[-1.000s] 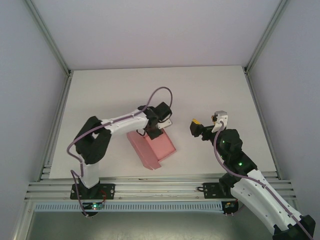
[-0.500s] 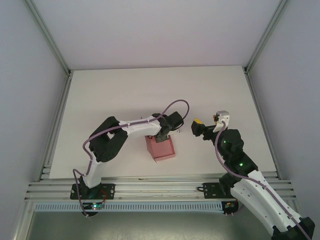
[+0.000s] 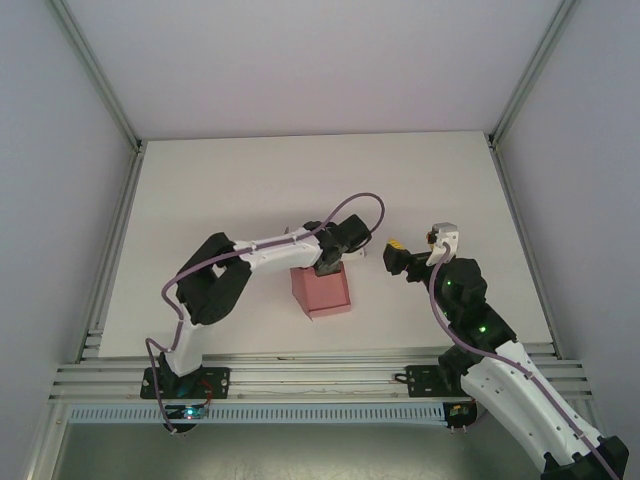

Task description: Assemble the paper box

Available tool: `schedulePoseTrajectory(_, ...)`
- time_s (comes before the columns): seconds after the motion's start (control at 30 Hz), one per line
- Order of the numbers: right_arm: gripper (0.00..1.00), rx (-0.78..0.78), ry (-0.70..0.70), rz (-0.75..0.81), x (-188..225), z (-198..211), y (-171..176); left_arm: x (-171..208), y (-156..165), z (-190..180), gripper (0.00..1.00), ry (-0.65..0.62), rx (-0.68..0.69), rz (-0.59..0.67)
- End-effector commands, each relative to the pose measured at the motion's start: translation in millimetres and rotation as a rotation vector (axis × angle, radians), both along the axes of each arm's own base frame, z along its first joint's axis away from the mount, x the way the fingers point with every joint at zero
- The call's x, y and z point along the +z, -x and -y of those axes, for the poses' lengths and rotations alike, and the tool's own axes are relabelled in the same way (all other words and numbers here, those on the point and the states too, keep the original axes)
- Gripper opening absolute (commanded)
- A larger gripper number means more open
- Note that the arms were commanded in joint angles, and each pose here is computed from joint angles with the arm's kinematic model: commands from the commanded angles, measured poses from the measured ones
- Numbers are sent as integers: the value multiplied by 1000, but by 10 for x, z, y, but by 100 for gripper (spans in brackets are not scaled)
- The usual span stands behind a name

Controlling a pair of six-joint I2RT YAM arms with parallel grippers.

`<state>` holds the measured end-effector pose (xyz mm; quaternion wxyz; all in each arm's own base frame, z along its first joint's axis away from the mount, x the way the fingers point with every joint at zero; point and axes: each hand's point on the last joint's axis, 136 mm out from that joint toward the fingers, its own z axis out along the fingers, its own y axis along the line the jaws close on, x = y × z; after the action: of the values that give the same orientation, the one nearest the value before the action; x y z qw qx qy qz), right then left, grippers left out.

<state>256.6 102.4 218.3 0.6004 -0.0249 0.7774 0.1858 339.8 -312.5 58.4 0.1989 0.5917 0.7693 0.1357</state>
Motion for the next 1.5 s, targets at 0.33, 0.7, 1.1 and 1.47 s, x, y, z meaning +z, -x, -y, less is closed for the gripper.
schedulePoseTrajectory(0.33, 98, 153, 92, -46, -114, -243, -48, 1905, 44, -228, 100, 542, 241, 334)
schedulePoseTrajectory(0.7, 93, 770, 372, -247, -612, -1409, -359, 2176, 484, -1628, 100, 852, 927, 427)
schedulePoseTrajectory(1.1, 87, 929, 591, -448, -1352, -1925, -658, 1445, 981, -2408, 100, 920, 1190, 415)
schedulePoseTrajectory(1.47, 73, 952, 639, -540, -1686, -1984, -556, 1223, 1011, -2456, 100, 871, 1226, 391)
